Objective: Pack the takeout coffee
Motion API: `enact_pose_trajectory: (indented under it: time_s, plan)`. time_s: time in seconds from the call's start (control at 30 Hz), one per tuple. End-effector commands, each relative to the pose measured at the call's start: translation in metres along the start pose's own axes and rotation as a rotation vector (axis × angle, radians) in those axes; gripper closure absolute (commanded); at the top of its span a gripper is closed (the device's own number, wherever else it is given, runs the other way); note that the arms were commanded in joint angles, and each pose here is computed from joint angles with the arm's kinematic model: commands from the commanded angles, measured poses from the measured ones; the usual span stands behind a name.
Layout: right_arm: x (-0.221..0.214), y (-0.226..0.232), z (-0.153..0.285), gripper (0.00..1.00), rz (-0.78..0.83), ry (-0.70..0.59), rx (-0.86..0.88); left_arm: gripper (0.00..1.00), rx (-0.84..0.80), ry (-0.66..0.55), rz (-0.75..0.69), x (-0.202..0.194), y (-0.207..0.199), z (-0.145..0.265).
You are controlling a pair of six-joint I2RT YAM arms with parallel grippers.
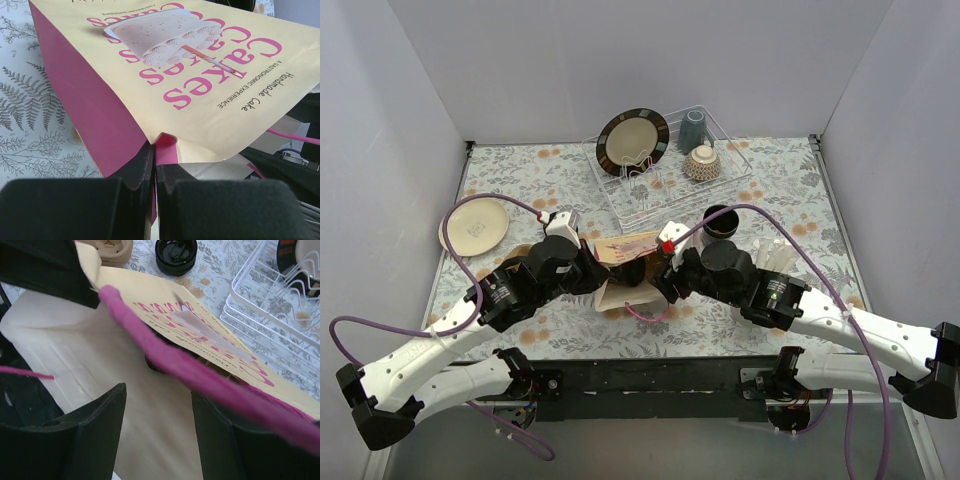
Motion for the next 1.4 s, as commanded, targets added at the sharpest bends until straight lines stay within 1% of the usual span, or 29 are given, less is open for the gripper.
enact_pose_trajectory:
  time_s: [0.0,0.03,0.1,0.17,0.3,0.4,0.43,0.47,0.5,0.57,0.6,0.7,0.77,0.87,1.03,1.17,1.23,1.37]
  plan:
    - [0.011,-0.004,0.006,0.37,0.226,-0.084,0.085,1.0,0.064,0.016,-0.022,-0.001,0.007,0.005]
    - [0.01,-0.006,0.006,0.37,0.287,-0.067,0.086,1.0,0.064,0.011,-0.021,0.0,0.007,0.005]
    - [0.018,-0.009,0.007,0.34,0.323,-0.065,0.075,1.0,0.051,0.004,-0.022,0.004,0.002,0.008]
    - [0.019,-0.01,0.009,0.3,0.389,-0.037,0.099,1.0,0.045,-0.006,-0.021,0.007,-0.001,0.009]
    - [0.021,-0.009,0.01,0.29,0.48,0.002,0.174,1.0,0.032,-0.03,-0.014,0.014,-0.005,0.016]
    - [0.026,-0.011,0.01,0.33,0.571,-0.004,0.197,1.0,0.01,-0.028,-0.031,0.015,-0.007,0.02]
    - [0.034,-0.012,0.011,0.34,0.589,-0.019,0.193,1.0,0.006,-0.022,-0.051,0.014,-0.006,0.019]
    - [0.038,-0.011,0.011,0.37,0.629,-0.029,0.223,1.0,-0.001,-0.019,-0.059,0.014,-0.005,0.019]
    - [0.037,-0.011,0.007,0.38,0.643,0.002,0.238,1.0,-0.015,-0.016,-0.064,0.013,-0.006,0.019]
    - [0.047,-0.011,0.006,0.39,0.668,0.008,0.255,1.0,-0.035,-0.009,-0.093,0.008,-0.001,0.018]
    - [0.044,-0.011,0.0,0.39,0.702,0.053,0.284,1.0,-0.057,-0.02,-0.096,0.007,-0.001,0.017]
    - [0.045,-0.009,-0.011,0.4,0.754,0.098,0.339,1.0,-0.087,-0.037,-0.111,0.003,0.004,0.016]
    - [0.043,-0.007,-0.014,0.42,0.818,0.09,0.392,1.0,-0.081,-0.048,-0.103,0.002,0.006,0.015]
    - [0.044,-0.007,-0.02,0.46,0.902,0.054,0.413,1.0,-0.077,-0.036,-0.099,0.002,0.004,0.012]
    - [0.049,-0.007,-0.027,0.46,0.948,0.03,0.425,1.0,-0.078,-0.037,-0.073,0.003,0.003,0.013]
    - [0.039,-0.007,-0.032,0.46,1.029,0.087,0.48,1.0,-0.103,-0.05,-0.077,0.006,-0.001,0.017]
    - [0.042,-0.007,-0.034,0.47,1.049,0.087,0.489,1.0,-0.102,-0.045,-0.09,0.006,-0.001,0.016]
    - [0.038,-0.006,-0.049,0.48,1.077,0.131,0.535,1.0,-0.115,-0.049,-0.094,0.006,-0.001,0.017]
Point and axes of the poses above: each gripper's point midway between its finger pads, its own z axis back along the fingers, its own y axis along the line the jaws close on, x = y × z, the point moved 10 cm from there along z, back along the fingers, and after that the axes turned 2 degrees about z, right-handed, at the moved point
